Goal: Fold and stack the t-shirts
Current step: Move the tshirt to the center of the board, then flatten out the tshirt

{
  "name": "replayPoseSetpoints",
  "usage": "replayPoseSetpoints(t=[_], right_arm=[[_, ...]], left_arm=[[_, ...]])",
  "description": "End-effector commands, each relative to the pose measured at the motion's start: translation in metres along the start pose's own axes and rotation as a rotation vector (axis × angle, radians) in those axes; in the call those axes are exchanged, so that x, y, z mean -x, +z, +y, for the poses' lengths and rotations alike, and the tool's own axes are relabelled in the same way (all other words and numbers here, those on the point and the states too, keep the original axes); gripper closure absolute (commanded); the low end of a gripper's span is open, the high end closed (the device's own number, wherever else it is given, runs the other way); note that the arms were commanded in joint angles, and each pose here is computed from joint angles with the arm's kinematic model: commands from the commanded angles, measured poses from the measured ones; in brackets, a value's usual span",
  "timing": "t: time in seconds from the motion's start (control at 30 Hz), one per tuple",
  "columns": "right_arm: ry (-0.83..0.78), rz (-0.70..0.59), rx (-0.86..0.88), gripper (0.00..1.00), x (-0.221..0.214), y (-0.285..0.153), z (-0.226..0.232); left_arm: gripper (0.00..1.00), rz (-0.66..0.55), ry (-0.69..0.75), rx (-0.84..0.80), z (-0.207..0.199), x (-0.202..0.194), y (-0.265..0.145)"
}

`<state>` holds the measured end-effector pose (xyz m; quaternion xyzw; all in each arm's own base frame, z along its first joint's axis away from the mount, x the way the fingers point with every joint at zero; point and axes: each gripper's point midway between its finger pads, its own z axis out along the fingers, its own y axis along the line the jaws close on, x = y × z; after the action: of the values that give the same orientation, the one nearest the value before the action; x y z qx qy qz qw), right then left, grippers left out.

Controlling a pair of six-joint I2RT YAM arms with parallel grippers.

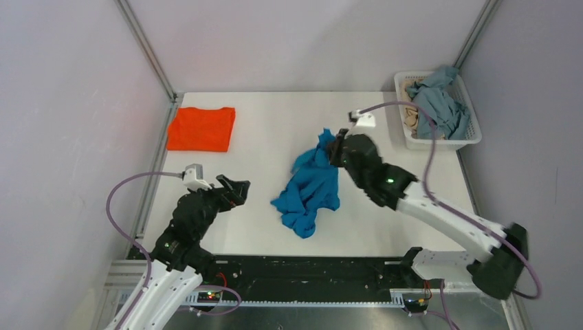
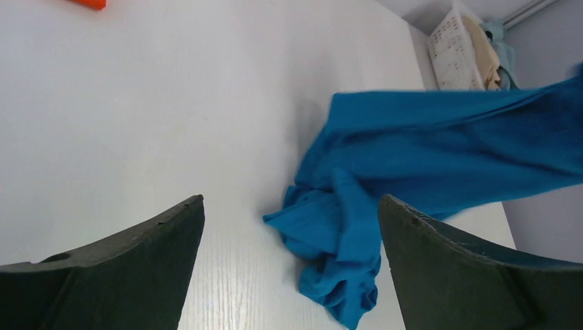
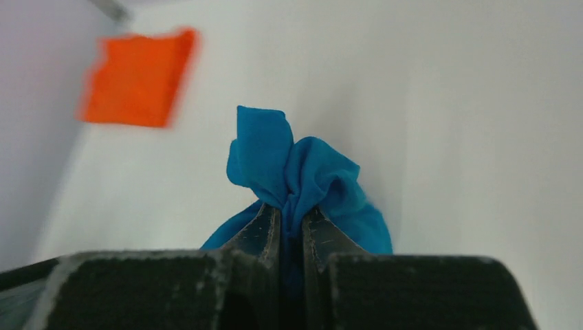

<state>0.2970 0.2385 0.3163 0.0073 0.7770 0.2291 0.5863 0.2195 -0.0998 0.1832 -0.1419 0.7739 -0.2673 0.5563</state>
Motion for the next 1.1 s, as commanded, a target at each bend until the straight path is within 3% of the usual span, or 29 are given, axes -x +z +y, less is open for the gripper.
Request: replayPoseSetpoints(t=[0.0, 0.07, 0.1, 0.13, 0.17, 0.23, 0.3, 0.43, 0.53, 0.67, 0.77, 0.9, 1.07], right_arm=[[0.146, 0.023, -0.379, 0.95, -0.061, 0.035, -0.07], [0.13, 0.102, -0.536, 0.85, -0.098, 0.041, -0.106], [0.125, 0.118, -0.604, 0.64, -0.104, 0.038, -0.124], [0.106, 0.134, -0.643, 0.53, -0.111, 0.037, -0.133], [0.09, 0.136, -0.702, 0.33, -0.112, 0.03, -0.147], [0.073, 0.11, -0.797, 0.12, -0.107, 0.015, -0.167], [0.074, 0.077, -0.859, 0.02, -0.094, -0.002, -0.182], [0.062, 0.065, -0.792, 0.01, -0.07, -0.022, -0.188], [-0.002, 0.18, -0.449, 0.01, -0.077, -0.021, -0.156], [-0.066, 0.238, -0.007, 0.01, -0.086, -0.023, -0.103], [-0.122, 0.293, 0.074, 0.01, -0.099, -0.025, -0.095], [-0.222, 0.345, 0.141, 0.03, -0.118, -0.021, -0.081], [-0.422, 0.347, 0.041, 0.04, -0.124, -0.007, -0.082]], left_arm=[[0.0, 0.098, -0.02, 0.032, 0.007, -0.024, 0.009], [0.0, 0.171, -0.025, 0.034, 0.007, -0.039, 0.012], [0.0, 0.19, -0.028, 0.037, 0.007, -0.042, 0.014], [0.0, 0.225, -0.028, 0.062, 0.01, -0.049, 0.018], [0.0, 0.242, -0.03, 0.068, 0.01, -0.051, 0.02], [0.0, 0.296, -0.025, 0.074, 0.008, -0.06, 0.025], [0.0, 0.35, -0.014, 0.042, -0.003, -0.07, 0.031], [0.0, 0.453, 0.042, -0.091, -0.042, -0.099, 0.037], [0.0, 0.502, 0.06, -0.217, -0.073, -0.119, 0.035], [0.0, 0.567, 0.084, -0.209, -0.085, -0.141, 0.043], [0.01, 0.6, 0.114, -0.197, -0.094, -0.156, 0.054], [0.12, 0.638, 0.138, -0.157, -0.096, -0.171, 0.068], [0.4, 0.673, 0.161, -0.095, -0.082, -0.188, 0.076]])
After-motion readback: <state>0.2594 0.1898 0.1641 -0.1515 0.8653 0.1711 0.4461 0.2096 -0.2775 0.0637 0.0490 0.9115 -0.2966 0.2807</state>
